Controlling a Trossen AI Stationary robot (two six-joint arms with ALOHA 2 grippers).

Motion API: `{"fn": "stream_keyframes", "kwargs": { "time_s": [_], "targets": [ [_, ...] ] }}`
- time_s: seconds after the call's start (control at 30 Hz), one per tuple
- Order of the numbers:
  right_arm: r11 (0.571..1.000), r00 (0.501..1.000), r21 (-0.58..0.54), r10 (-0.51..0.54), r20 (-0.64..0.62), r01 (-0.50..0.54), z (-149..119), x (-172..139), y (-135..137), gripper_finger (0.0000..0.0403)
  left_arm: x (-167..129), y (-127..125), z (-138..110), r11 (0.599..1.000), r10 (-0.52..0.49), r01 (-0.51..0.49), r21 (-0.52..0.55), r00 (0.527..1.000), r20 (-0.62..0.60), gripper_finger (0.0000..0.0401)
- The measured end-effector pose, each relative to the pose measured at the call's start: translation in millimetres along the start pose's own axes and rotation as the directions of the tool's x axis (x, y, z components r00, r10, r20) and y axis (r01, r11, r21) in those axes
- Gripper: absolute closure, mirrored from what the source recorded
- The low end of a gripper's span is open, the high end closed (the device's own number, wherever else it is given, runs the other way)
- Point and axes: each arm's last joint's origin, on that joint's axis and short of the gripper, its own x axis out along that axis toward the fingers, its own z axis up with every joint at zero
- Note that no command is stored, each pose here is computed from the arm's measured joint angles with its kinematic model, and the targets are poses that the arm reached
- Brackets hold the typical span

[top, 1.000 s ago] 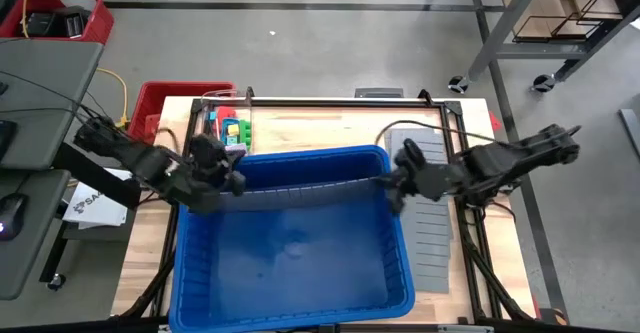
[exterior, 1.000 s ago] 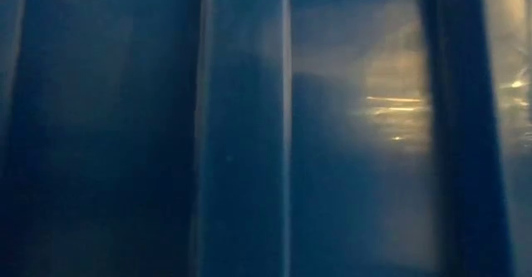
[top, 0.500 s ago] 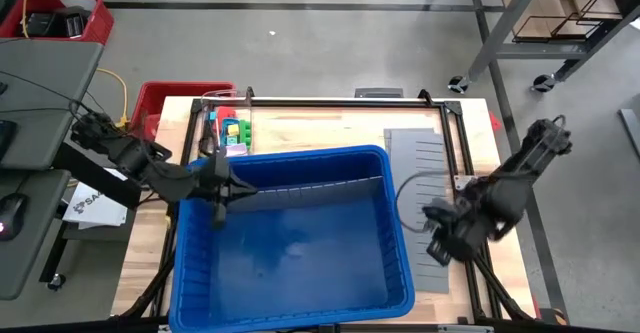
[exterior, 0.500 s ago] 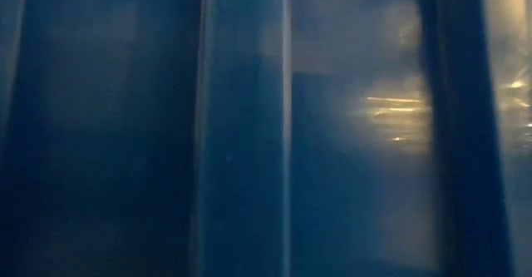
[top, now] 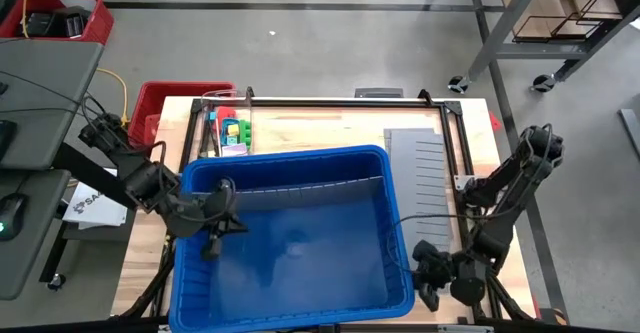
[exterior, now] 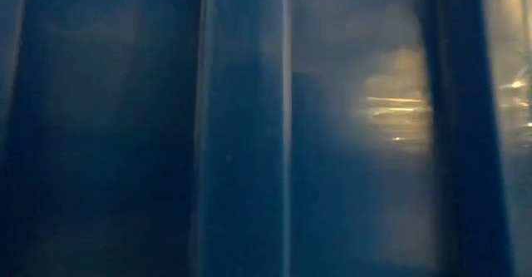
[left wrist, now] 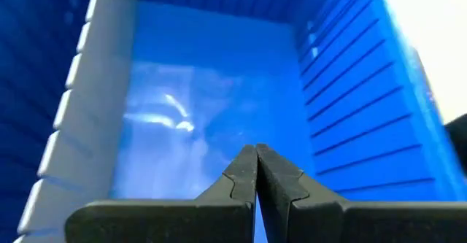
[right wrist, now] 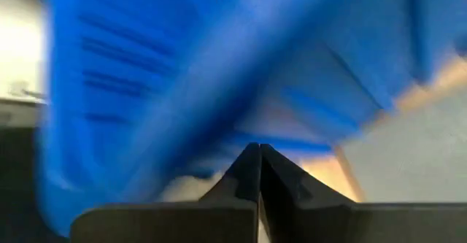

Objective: Sort blocks

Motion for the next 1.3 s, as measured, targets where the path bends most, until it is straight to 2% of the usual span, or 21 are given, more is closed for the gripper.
{"fn": "stream_keyframes", "kwargs": {
  "time_s": [0.23,0.3,0.47,0.53,0.67,0.77,0.87,1.1,1.13,1.3],
  "targets": [
    [0.997,0.977,0.021,-0.079,0.2,0.076,20.6,18.4,-4.1,0.0403,-0.9,5.8,-8.1,0.997,0.079,-0.079,-0.001,0.995,-0.057,0.0401],
    [0.995,0.972,0.01,-0.099,0.214,0.099,28.6,22.3,-6.4,0.0403,-1.5,6.6,-8.7,0.997,0.081,-0.081,0.001,0.995,-0.063,0.0401],
    [0.99,0.983,-0.02,-0.133,0.124,0.136,42.1,18.1,-11.9,0.0403,-3.5,7.6,-8.3,0.997,0.082,-0.082,-0.001,0.995,-0.053,0.0401],
    [0.976,0.975,-0.01,-0.214,0.066,0.216,43.0,9.5,-18.6,0.0403,-3.6,7.6,-8.3,0.997,0.082,-0.082,-0.001,0.995,-0.054,0.0401],
    [0.874,0.873,0.017,-0.485,-0.044,0.486,40.5,-9.7,-40.4,0.0403,-3.5,8.3,-7.7,0.994,0.107,-0.107,0.004,0.994,-0.031,0.0401],
    [0.75,0.753,0.072,-0.657,-0.04,0.658,41.2,-15.5,-64.4,0.0403,-3.5,9.6,-6.2,0.988,0.155,-0.155,0.008,0.988,0.019,0.0401],
    [0.705,0.718,0.156,-0.693,-0.055,0.692,40.2,-9.4,-80.8,0.0403,-3.6,10.3,-4.9,0.983,0.183,-0.183,-0.011,0.982,0.053,0.0401],
    [0.593,0.623,0.192,-0.734,-0.272,0.782,16.6,2.4,-126.3,0.0403,-3.7,9.2,-5.7,0.983,0.176,-0.174,-0.054,0.983,0.049,0.0401],
    [0.597,0.631,0.208,-0.72,-0.289,0.775,13.1,4.2,-128.8,0.0403,-3.7,9.0,-5.8,0.983,0.176,-0.173,-0.063,0.983,0.049,0.0401],
    [0.701,0.733,0.238,-0.586,-0.344,0.672,-4.7,18.1,-125.7,0.0403,-3.8,8.2,-6.5,0.983,0.154,-0.151,-0.102,0.988,0.029,0.0401]
  ]
}}
